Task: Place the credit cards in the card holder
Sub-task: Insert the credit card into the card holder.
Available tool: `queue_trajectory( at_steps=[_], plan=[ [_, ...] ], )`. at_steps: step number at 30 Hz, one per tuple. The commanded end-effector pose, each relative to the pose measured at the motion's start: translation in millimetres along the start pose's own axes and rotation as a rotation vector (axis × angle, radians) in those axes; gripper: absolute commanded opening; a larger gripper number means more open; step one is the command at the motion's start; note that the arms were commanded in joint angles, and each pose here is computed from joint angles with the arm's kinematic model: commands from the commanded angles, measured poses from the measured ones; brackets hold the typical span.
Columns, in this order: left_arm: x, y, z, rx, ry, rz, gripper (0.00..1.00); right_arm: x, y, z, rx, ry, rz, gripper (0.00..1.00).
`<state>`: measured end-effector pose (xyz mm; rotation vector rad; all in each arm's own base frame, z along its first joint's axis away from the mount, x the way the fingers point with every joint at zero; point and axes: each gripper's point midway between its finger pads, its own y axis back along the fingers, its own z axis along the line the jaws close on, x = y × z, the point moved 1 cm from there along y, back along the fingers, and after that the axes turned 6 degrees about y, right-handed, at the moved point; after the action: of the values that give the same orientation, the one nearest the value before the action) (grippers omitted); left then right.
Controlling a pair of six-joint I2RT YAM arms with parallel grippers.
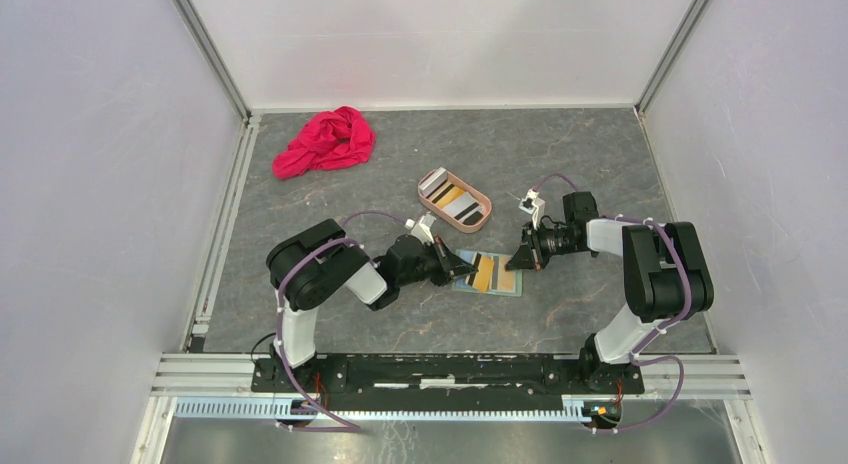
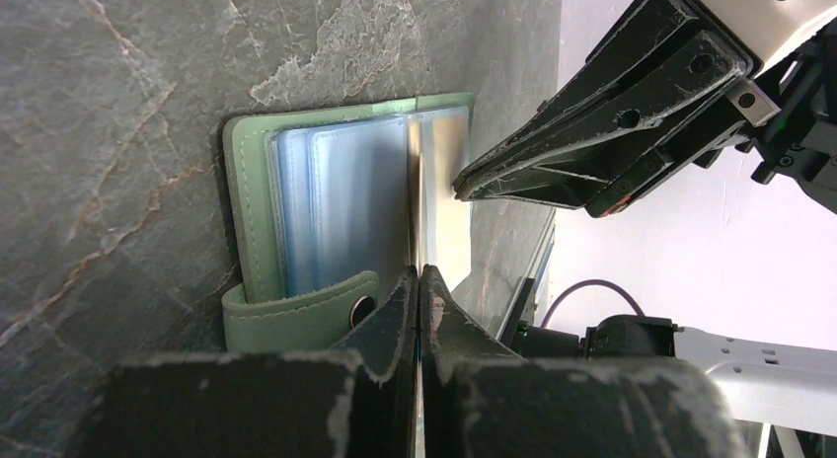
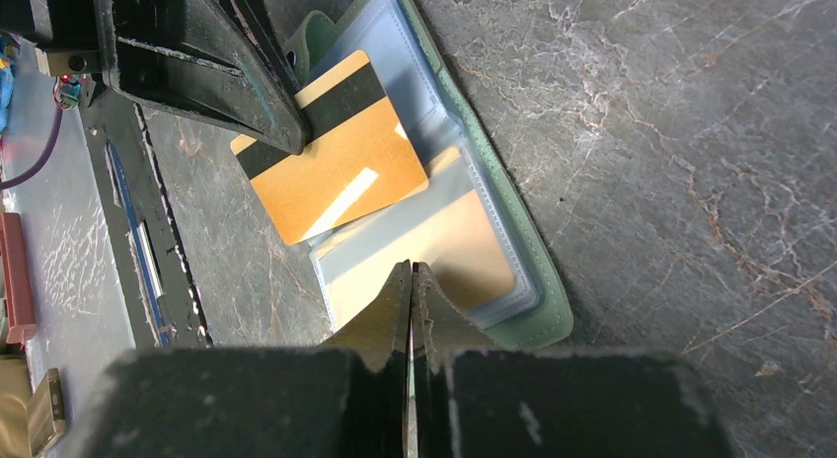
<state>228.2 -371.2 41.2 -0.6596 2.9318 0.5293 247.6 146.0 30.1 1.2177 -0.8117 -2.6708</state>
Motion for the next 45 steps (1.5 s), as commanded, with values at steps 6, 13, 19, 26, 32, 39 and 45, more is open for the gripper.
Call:
queue_trajectory(
  at_steps=[6, 13, 19, 26, 32, 39, 45],
  plan=[
    [0.8, -9.6, -7.5, 0.008, 0.016, 0.019, 0.02, -11.3, 0.8, -5.1, 0.017, 0.048, -0.009, 0.00],
    [-3.9, -11.4, -1.1, -0.030, -0.002, -0.006, 0.02, -11.4, 1.1, -4.9, 0.016, 0.047, -0.011, 0.00],
    [-4.6, -16.4, 3.3, -0.048, -0.009, -0.015, 0.02, -11.8, 1.3, -4.9, 0.018, 0.050, -0.011, 0.00],
    [-2.0, -21.4, 3.2, -0.049, -0.012, -0.029, 0.02, -10.3, 0.8, -5.4, 0.018, 0.045, -0.008, 0.00],
    [1.6, -20.9, 6.9, -0.055, -0.013, -0.063, 0.02, -10.1, 0.5, -5.8, 0.020, 0.045, -0.007, 0.00],
    [-2.7, -17.1, 10.4, -0.051, -0.022, -0.113, 0.02, -9.7, 0.7, -5.6, 0.019, 0.043, -0.007, 0.00],
    [-7.1, -14.0, 11.9, -0.060, -0.033, -0.145, 0.02, -9.3, 0.6, -6.1, 0.022, 0.043, -0.005, 0.00]
  ],
)
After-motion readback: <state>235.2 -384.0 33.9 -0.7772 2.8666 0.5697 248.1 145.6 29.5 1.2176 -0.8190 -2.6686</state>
